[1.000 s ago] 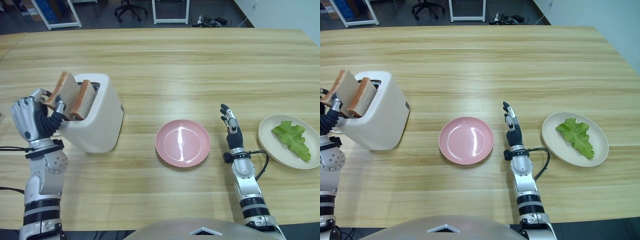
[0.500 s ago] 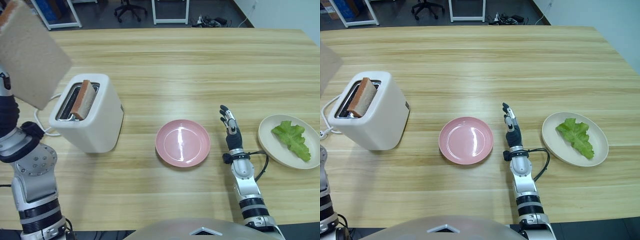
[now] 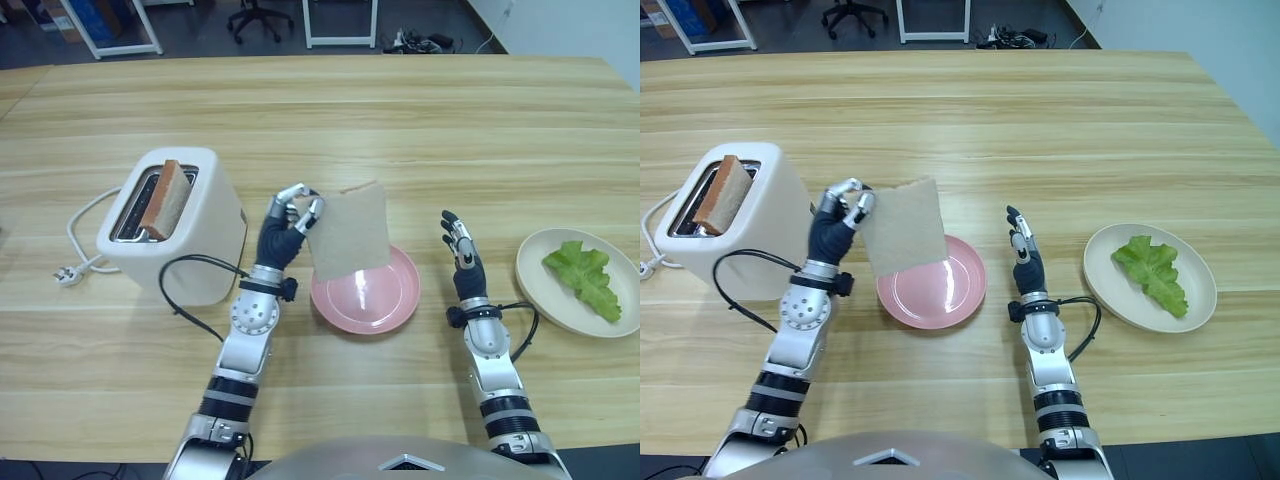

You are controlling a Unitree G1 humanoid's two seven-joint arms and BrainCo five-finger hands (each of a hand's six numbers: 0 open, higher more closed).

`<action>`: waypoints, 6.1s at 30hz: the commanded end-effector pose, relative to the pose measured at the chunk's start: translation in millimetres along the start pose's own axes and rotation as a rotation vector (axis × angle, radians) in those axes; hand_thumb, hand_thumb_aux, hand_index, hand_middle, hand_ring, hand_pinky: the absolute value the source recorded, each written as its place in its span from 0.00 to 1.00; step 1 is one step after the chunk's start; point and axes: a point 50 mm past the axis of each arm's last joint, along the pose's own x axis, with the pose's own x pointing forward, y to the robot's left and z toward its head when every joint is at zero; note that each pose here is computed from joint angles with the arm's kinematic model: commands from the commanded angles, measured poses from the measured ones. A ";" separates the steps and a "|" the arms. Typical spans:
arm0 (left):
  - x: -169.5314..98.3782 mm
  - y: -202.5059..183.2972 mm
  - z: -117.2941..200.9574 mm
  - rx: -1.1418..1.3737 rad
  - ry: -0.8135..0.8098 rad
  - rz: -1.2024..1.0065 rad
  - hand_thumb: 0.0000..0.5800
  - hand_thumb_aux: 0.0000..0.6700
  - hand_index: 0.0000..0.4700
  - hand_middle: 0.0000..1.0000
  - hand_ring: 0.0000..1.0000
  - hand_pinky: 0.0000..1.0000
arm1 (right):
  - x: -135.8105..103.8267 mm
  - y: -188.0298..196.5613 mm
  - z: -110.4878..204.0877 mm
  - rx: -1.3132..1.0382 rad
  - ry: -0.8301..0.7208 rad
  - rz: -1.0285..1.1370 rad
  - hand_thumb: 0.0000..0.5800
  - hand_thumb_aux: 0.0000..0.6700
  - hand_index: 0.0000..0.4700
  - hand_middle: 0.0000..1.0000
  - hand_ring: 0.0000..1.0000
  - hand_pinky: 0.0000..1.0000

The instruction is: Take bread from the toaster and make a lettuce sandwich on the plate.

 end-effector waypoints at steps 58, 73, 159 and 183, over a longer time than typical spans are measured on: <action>-41.9 15.2 -22.3 0.474 0.043 0.172 0.00 0.00 0.00 0.00 0.00 0.00 | -43.4 -218.1 -18.3 -1.636 0.317 -0.135 0.77 0.52 0.52 0.00 0.00 0.00; -43.5 15.6 -21.3 0.484 0.046 0.164 0.00 0.00 0.00 0.00 0.00 0.00 | -41.7 -218.5 -34.4 -1.620 0.359 -0.071 0.78 0.53 0.53 0.00 0.00 0.00; -44.0 11.0 -26.7 0.450 0.077 0.178 0.00 0.00 0.00 0.00 0.00 0.00 | -13.4 51.4 26.2 -1.205 -0.439 0.492 1.00 1.00 1.00 0.00 0.00 0.00; -43.3 18.3 15.0 0.617 -0.098 0.214 0.00 0.00 0.00 0.00 0.00 0.00 | -12.6 -20.5 73.5 -0.620 -0.305 0.251 0.00 0.00 0.00 0.00 0.00 0.00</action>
